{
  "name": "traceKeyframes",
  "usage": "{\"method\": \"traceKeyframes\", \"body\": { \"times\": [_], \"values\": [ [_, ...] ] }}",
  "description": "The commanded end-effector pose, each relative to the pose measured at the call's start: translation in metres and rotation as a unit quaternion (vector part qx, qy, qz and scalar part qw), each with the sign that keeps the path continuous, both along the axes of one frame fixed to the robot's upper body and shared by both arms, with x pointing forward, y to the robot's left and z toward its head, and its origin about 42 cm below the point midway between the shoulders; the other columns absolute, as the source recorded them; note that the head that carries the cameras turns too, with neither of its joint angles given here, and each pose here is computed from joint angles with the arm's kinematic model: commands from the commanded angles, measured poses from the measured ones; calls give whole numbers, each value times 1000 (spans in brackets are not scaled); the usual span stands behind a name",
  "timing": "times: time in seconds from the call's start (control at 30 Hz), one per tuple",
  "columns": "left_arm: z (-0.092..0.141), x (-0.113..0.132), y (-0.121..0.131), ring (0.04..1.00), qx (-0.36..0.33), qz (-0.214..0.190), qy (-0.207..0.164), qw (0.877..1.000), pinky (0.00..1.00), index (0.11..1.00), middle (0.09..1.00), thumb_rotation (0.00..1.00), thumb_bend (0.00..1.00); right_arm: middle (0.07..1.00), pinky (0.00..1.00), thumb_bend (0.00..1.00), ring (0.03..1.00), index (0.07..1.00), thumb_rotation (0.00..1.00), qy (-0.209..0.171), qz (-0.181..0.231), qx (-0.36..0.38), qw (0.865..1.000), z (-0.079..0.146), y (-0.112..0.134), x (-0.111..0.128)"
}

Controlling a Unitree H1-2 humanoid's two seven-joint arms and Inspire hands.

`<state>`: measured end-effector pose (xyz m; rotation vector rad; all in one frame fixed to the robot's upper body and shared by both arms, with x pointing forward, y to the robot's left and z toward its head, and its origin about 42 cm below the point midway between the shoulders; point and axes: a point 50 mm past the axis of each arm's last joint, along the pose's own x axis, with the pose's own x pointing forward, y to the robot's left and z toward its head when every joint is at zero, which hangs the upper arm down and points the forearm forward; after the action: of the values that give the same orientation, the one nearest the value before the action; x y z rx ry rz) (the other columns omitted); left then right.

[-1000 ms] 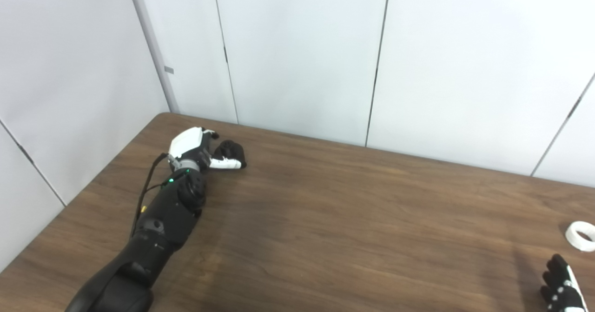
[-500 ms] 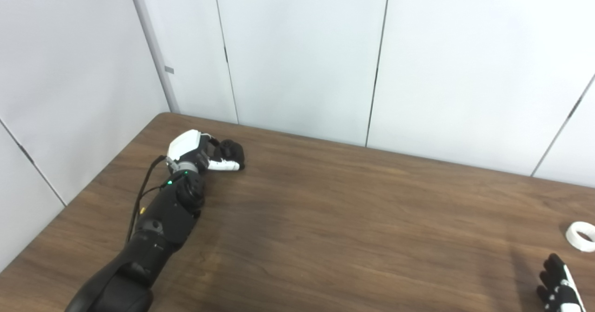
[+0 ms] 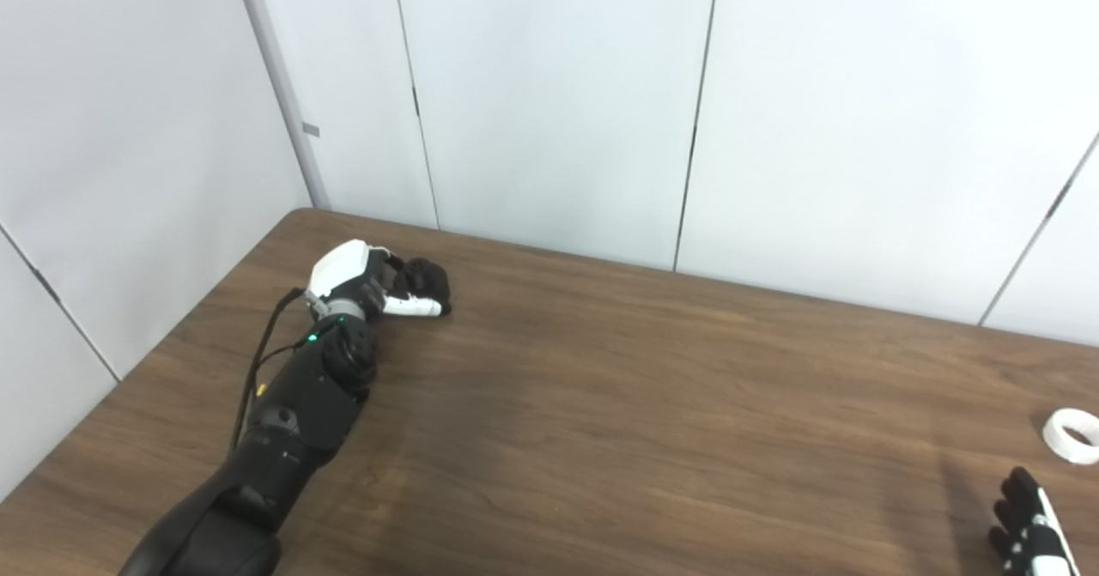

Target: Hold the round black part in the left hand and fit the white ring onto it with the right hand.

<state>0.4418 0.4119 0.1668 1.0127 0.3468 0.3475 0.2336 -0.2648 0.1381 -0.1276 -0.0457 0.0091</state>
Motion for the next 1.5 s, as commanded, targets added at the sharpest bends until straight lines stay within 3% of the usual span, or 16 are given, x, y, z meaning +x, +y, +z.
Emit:
{"method": "traceKeyframes", "body": {
  "times": [0.0, 0.73, 0.77, 0.8, 0.9, 1.47],
  "values": [
    [38, 17, 1, 1000, 15, -6, -56, 998, 1000, 752, 944, 349, 970, 1000, 1000, 460, 1000, 1000, 1000, -28, 1, 0, 1000, 12, 3, 1],
    [35, 16, 2, 984, 15, 2, -58, 998, 1000, 729, 924, 338, 956, 1000, 1000, 411, 1000, 1000, 1000, -27, 3, -4, 1000, 16, 3, 1],
    [34, 15, 3, 974, 13, 4, -63, 998, 1000, 650, 899, 282, 911, 1000, 1000, 403, 1000, 1000, 1000, -27, 2, -5, 1000, 16, 3, 1],
    [34, 15, 3, 961, 11, 6, -66, 998, 1000, 554, 866, 158, 683, 1000, 1000, 398, 1000, 1000, 1000, -27, 2, -6, 1000, 16, 3, 1],
    [33, 15, 4, 914, 17, 9, -73, 997, 1000, 490, 794, 67, 539, 1000, 1000, 403, 1000, 1000, 1000, -26, 1, -3, 1000, 17, 3, 0],
    [34, 11, 6, 861, 43, 3, -73, 996, 1000, 484, 741, 54, 523, 1000, 1000, 383, 1000, 1000, 1000, -30, 1, -3, 1000, 16, 4, 2]
  ]
}}
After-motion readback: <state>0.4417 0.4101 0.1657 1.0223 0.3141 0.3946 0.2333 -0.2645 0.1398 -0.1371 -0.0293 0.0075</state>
